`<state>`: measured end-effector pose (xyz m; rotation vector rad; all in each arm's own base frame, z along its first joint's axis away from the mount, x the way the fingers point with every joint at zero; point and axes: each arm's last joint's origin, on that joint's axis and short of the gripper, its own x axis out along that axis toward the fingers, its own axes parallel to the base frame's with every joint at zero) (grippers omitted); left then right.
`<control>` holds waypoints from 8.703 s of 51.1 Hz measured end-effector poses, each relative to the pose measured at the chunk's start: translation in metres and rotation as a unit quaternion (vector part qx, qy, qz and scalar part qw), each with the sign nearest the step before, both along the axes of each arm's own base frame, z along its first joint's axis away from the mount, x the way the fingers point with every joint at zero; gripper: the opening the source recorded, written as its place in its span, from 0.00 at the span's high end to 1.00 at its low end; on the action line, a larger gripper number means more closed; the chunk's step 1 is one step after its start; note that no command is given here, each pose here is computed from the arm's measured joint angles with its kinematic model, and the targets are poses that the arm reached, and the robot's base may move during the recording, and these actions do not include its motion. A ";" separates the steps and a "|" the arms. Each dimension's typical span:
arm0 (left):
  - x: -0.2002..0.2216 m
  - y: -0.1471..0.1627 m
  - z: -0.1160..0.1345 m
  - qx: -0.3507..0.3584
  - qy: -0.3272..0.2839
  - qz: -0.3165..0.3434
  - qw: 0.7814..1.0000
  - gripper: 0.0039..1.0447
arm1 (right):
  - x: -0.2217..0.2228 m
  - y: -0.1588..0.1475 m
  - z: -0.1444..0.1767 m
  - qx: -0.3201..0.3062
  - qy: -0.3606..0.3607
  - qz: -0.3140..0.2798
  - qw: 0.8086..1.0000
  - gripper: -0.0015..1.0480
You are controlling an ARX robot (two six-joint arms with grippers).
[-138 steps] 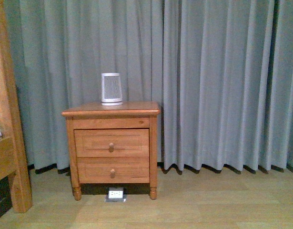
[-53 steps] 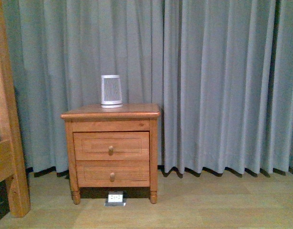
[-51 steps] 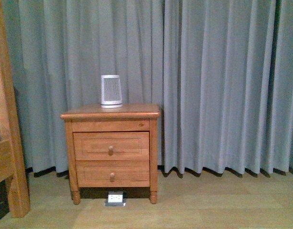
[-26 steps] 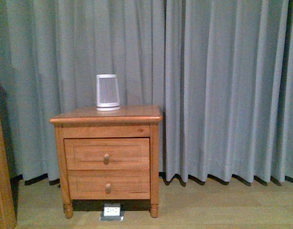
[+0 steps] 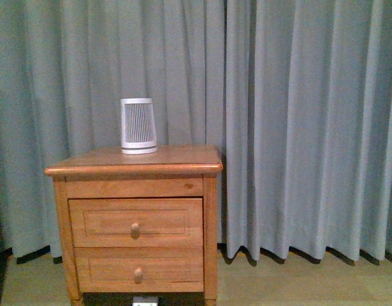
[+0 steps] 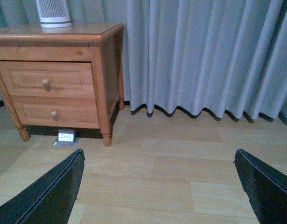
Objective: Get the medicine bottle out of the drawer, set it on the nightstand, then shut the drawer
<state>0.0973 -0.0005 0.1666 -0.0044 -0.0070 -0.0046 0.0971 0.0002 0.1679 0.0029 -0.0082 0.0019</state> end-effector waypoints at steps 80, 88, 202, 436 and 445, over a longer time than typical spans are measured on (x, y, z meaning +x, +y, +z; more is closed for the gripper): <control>0.021 0.003 -0.005 -0.107 0.153 -0.013 0.982 0.06 | 0.000 0.000 0.000 0.000 0.000 0.000 1.000 0.07; 0.060 0.007 0.005 -0.102 0.125 -0.006 0.987 0.06 | 0.000 0.000 0.000 0.000 0.000 0.000 1.000 0.07; 0.409 -0.066 -0.138 0.031 0.125 -0.065 0.990 0.06 | 0.000 0.000 0.000 0.000 0.000 0.000 1.000 0.07; 0.000 0.000 0.000 -0.002 0.003 0.001 1.000 0.64 | 0.000 0.000 0.000 0.000 0.000 0.000 1.000 0.07; 0.000 0.000 0.000 -0.002 0.003 -0.001 1.000 0.36 | 0.000 0.000 0.000 0.000 0.000 -0.002 1.000 0.07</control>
